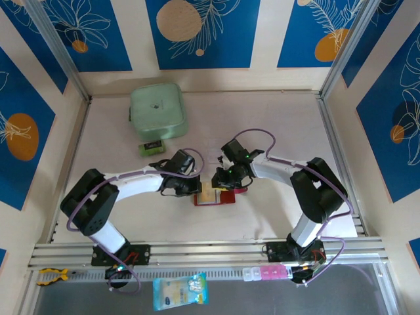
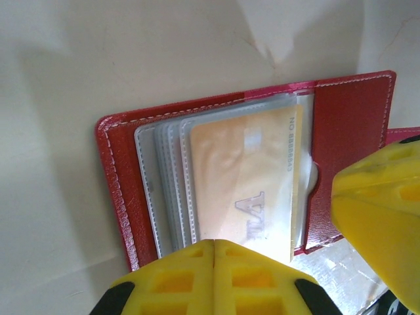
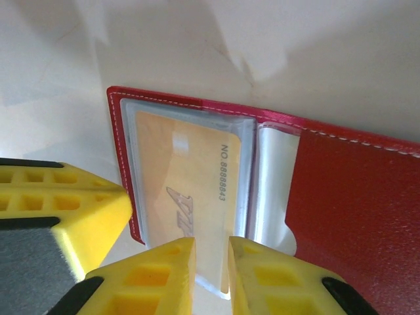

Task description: Take the credit cards out of the card holder

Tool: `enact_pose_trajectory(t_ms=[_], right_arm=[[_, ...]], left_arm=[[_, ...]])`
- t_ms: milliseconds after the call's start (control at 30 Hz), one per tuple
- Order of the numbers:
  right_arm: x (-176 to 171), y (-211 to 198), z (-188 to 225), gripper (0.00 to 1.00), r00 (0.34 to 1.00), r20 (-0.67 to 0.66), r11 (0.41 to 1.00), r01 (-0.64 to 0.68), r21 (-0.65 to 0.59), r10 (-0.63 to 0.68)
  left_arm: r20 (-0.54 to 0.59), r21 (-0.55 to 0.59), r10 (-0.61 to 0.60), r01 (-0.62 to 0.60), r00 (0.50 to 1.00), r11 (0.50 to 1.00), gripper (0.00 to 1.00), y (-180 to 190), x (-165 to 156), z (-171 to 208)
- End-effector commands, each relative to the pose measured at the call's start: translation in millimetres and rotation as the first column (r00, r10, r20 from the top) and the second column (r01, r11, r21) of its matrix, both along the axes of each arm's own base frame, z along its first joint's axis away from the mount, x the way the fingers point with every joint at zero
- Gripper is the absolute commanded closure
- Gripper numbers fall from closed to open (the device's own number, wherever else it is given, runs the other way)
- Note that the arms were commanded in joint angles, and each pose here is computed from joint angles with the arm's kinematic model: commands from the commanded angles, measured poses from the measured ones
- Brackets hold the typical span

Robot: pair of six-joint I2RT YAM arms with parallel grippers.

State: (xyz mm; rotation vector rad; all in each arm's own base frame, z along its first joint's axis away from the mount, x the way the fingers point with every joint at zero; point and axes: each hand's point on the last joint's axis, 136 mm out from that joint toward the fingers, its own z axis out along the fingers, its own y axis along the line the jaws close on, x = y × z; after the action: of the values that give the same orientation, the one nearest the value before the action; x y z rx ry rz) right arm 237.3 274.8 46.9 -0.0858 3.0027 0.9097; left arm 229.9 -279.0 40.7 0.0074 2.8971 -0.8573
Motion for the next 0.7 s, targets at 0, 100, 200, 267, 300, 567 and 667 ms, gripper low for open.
enact_pose_trajectory(t_ms=[0, 100, 200, 267, 300, 567, 667], right_arm=[[-6, 3, -5, 0.79, 0.999, -0.045, 1.0, -0.009, 0.024, 0.01], [-8, 5, -7, 0.78, 0.998, -0.053, 0.999, -0.014, 0.032, 0.016], [-9, 7, -9, 0.77, 0.998, -0.065, 0.999, -0.02, 0.043, 0.023], [-10, 8, -12, 0.77, 0.997, -0.073, 0.999, -0.02, 0.049, 0.024], [-10, 9, -13, 0.77, 0.997, -0.078, 0.998, -0.02, 0.052, 0.024], [-10, 8, -21, 0.77, 0.995, -0.094, 0.999, -0.015, 0.039, 0.018], [-10, 10, -20, 0.78, 0.995, -0.093, 0.999, -0.019, 0.048, 0.023]], left_arm=[[-0.004, 0.024, -0.029, 0.029, 1.0, 0.999, 1.0, -2, -3, -6], [-0.013, 0.05, -0.028, 0.029, 1.0, 0.998, 1.0, 3, -5, -13], [-0.018, 0.061, -0.027, 0.028, 0.999, 0.998, 1.0, 5, -5, -17], [-0.021, 0.066, -0.026, 0.028, 0.999, 0.997, 1.0, 6, -6, -19], [-0.022, 0.067, -0.026, 0.027, 0.999, 0.997, 1.0, 6, -6, -19], [-0.026, 0.072, -0.026, 0.027, 0.999, 0.997, 1.0, 7, -7, -20], [-0.025, 0.071, -0.025, 0.026, 0.999, 0.997, 1.0, 7, -7, -20]])
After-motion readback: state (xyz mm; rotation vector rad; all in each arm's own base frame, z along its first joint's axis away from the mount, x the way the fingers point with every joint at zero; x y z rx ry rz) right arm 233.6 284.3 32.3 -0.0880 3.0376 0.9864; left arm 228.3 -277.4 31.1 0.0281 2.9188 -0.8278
